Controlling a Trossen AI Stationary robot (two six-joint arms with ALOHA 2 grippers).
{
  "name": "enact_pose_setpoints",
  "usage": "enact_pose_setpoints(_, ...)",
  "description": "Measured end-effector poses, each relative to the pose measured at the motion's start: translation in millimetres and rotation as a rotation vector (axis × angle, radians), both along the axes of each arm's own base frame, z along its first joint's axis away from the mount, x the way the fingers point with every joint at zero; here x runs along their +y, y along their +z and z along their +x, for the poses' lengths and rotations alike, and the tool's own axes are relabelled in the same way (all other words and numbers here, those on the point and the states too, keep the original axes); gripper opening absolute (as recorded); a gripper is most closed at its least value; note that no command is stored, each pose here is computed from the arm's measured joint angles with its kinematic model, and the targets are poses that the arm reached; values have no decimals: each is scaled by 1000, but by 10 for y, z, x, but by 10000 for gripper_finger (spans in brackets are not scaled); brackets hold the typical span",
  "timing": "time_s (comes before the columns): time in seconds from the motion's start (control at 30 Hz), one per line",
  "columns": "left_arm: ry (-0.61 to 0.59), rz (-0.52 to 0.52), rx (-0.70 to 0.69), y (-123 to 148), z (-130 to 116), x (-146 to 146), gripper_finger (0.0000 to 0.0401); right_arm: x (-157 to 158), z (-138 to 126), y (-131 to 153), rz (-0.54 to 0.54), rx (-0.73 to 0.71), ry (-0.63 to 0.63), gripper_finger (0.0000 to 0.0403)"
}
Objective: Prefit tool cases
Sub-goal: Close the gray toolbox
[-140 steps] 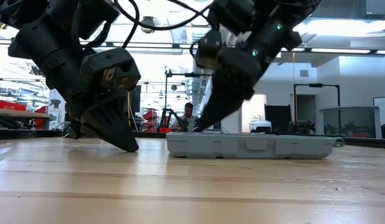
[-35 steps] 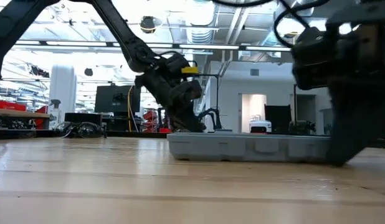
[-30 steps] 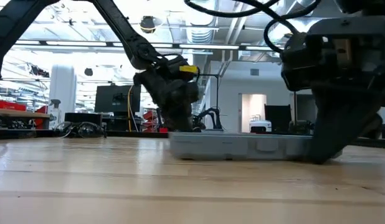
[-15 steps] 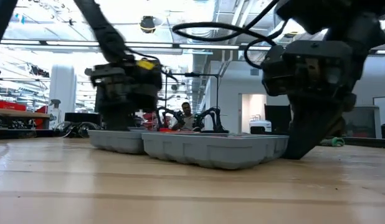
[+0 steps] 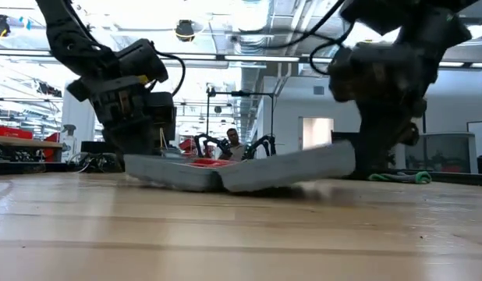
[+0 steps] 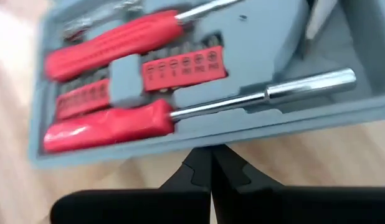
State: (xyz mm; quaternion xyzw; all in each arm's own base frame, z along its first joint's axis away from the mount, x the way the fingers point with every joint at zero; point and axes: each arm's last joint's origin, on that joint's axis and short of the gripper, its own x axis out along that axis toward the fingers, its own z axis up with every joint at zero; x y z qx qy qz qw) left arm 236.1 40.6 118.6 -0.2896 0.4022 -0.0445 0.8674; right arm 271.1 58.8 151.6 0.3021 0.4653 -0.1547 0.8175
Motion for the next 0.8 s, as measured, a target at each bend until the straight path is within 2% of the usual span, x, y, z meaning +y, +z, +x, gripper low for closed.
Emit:
enact_pose_setpoints(0.07,21,28,10,-12,7,-16,0,0,-53,55,24,-37,5,0)
enact_pose_setpoints(0.2,70,90,-8,3,37,-20,0,-20,-229,47,72,-58,-64,0)
enact_pose_setpoints(0.43,89,100,-1,3,36,-14,0,100,-468,-64,150,-49,-128,0)
enact_pose_setpoints(0.6,143,167,29,-14,22,9,0,183,-442,-88,188,-119,-138,0)
enact_pose_setpoints(0.8,178,242,36,-19,16,56,0,202,-370,-259,191,-92,-164,0)
